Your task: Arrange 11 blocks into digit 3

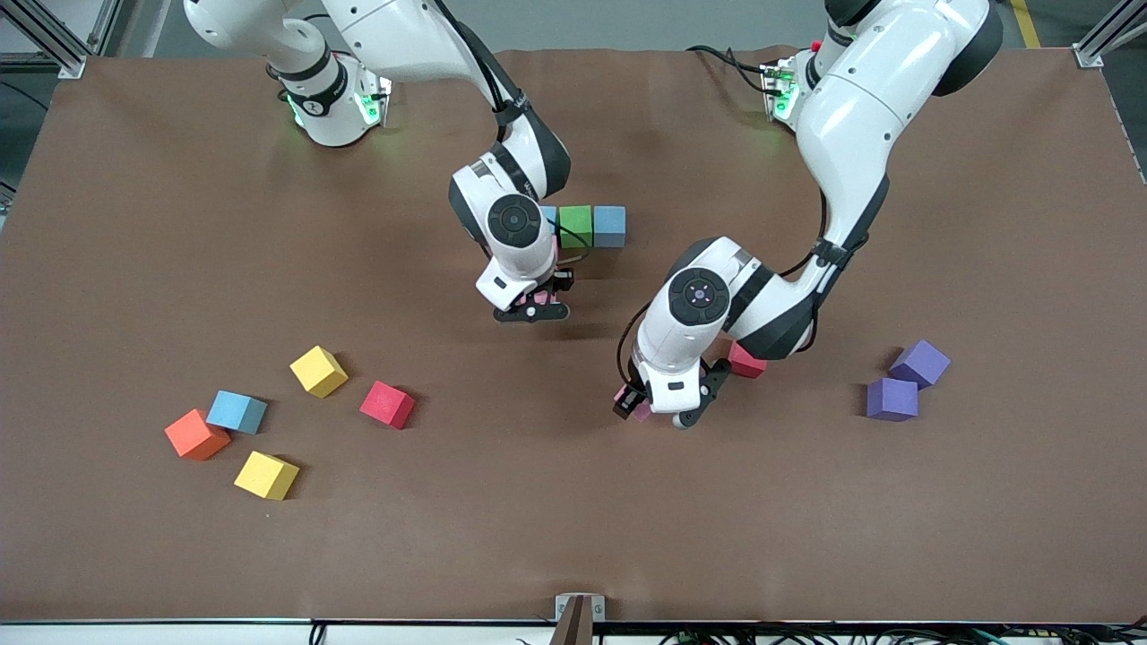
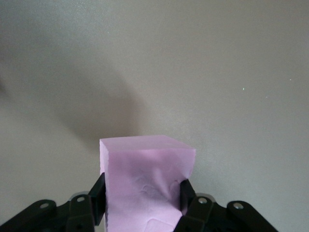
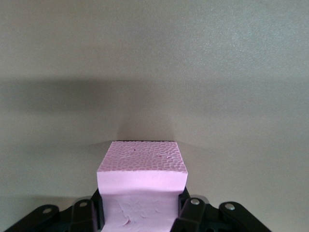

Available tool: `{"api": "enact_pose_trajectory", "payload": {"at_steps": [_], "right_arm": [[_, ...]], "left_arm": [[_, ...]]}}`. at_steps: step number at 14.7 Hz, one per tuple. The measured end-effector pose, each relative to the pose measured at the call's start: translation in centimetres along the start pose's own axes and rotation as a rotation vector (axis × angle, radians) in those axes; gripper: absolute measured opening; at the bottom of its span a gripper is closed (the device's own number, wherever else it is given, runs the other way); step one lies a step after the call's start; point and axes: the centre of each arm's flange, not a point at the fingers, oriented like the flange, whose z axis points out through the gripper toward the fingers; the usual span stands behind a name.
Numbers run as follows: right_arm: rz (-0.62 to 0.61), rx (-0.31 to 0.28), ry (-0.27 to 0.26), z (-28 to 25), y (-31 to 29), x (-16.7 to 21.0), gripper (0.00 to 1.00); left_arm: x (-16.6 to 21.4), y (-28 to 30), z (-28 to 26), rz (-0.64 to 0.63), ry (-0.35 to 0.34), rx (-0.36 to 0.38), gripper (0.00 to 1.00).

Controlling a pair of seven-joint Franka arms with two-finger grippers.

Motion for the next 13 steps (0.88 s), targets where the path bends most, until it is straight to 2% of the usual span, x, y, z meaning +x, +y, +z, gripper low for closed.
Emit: {"api": "enact_pose_trajectory", "payload": {"at_steps": [1, 2, 4, 5, 6, 7, 10, 13], "right_arm": [[0.002, 0.0, 0.0, 0.0, 0.0, 0.0, 0.55], [0.008, -0.001, -0.001, 0.0, 0.0, 0.0, 0.6], [0.021, -0.002, -0.003, 0.1, 0.0, -0.1, 0.75], [0.023, -0.002, -0.004, 0.1, -0.1, -0.2, 0.88], [0.028, -0.002, -0.005, 0.1, -0.2, -0.2, 0.97], [0.037, -0.002, -0.005, 0.1, -0.2, -0.3, 1.0], [0.054, -0.003, -0.006, 0.0, -0.5, -0.4, 1.0], [0.057, -0.03, -0.055, -1.9, -0.9, -0.1, 1.0]], "left_arm": [[0.0, 0.0, 0.0, 0.0, 0.001, 0.0, 0.61], [0.0, 0.0, 0.0, 0.001, 0.001, 0.0, 0.61], [0.0, 0.0, 0.0, 0.001, 0.001, 0.0, 0.61], [0.0, 0.0, 0.0, 0.001, 0.001, 0.0, 0.61], [0.0, 0.0, 0.0, 0.001, 0.001, 0.0, 0.61], [0.0, 0.0, 0.0, 0.001, 0.001, 0.0, 0.61], [-0.1, 0.0, 0.0, 0.0, -0.001, 0.0, 0.61], [-0.3, -0.2, 0.1, -0.031, 0.0, 0.026, 0.61]]}}
